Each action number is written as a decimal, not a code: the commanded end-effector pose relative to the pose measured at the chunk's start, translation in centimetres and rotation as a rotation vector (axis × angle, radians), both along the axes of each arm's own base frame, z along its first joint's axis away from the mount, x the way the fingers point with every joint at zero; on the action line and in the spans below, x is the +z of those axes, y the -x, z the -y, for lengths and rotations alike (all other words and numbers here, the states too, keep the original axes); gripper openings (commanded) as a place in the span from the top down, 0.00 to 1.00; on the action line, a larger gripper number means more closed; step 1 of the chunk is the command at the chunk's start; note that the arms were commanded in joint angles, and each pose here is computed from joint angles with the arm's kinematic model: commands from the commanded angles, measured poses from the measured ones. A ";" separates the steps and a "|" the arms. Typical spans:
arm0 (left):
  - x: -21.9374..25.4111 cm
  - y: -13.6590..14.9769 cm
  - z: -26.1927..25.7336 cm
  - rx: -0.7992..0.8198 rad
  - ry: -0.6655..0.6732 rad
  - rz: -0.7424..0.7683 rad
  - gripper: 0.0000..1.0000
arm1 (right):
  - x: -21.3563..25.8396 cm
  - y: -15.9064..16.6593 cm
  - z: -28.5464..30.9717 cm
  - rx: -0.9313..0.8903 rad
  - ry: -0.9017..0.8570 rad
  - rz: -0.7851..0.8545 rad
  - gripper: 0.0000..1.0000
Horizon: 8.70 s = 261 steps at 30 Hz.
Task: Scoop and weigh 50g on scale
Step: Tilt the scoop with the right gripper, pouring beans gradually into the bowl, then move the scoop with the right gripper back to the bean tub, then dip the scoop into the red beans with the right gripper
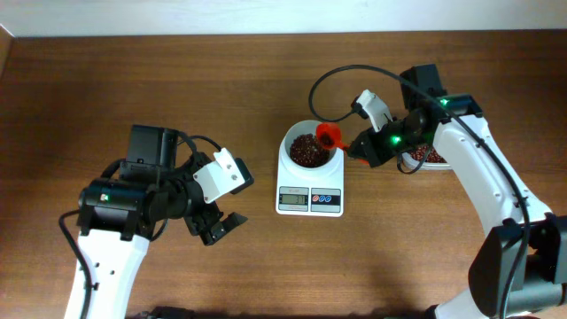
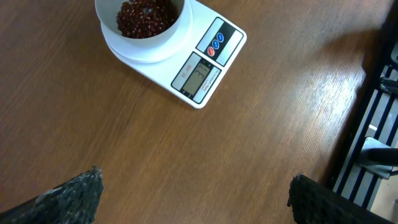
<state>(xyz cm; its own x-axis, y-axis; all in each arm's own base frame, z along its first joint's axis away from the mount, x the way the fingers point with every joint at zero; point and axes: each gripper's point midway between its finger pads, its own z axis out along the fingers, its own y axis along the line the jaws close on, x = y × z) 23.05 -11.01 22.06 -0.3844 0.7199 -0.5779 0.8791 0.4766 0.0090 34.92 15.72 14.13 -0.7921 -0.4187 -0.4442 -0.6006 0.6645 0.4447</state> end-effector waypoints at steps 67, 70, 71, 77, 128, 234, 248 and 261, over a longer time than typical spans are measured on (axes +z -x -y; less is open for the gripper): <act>-0.1 0.0 0.1 -0.016 0.010 0.001 0.01 | -0.4 -0.2 0.1 -0.036 0.034 -0.009 0.96; -0.1 0.0 0.1 -0.016 0.010 0.001 0.01 | -0.4 -0.2 0.0 -0.034 0.034 -0.009 0.96; -0.1 0.0 0.1 -0.016 0.010 0.001 0.01 | -0.4 -0.2 -0.1 -0.032 0.034 -0.008 0.96; -0.1 0.0 0.1 -0.016 0.010 0.001 0.01 | 1.4 0.7 -2.3 0.123 -0.116 0.058 0.96; -0.1 0.0 0.1 -0.016 0.010 0.001 0.01 | 0.7 -0.6 -1.6 0.119 0.307 0.265 0.96; -0.1 0.0 0.1 -0.016 0.010 0.001 0.01 | -3.2 -2.3 23.4 -0.531 0.758 -0.345 0.96; -0.1 0.0 0.1 -0.016 0.010 0.001 0.01 | -4.8 -0.2 19.2 -0.415 0.555 -0.454 0.96; -0.1 0.0 0.1 -0.016 0.010 0.001 0.01 | -4.1 -0.6 19.3 -0.503 0.321 -0.492 0.96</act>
<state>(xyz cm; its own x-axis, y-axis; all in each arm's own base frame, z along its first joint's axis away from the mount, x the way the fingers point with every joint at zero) 23.05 -11.01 22.06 -0.3844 0.7199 -0.5779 0.8791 0.4766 0.0090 35.68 -3.97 9.94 -0.9942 -0.0405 0.0997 -0.0183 0.9766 0.2144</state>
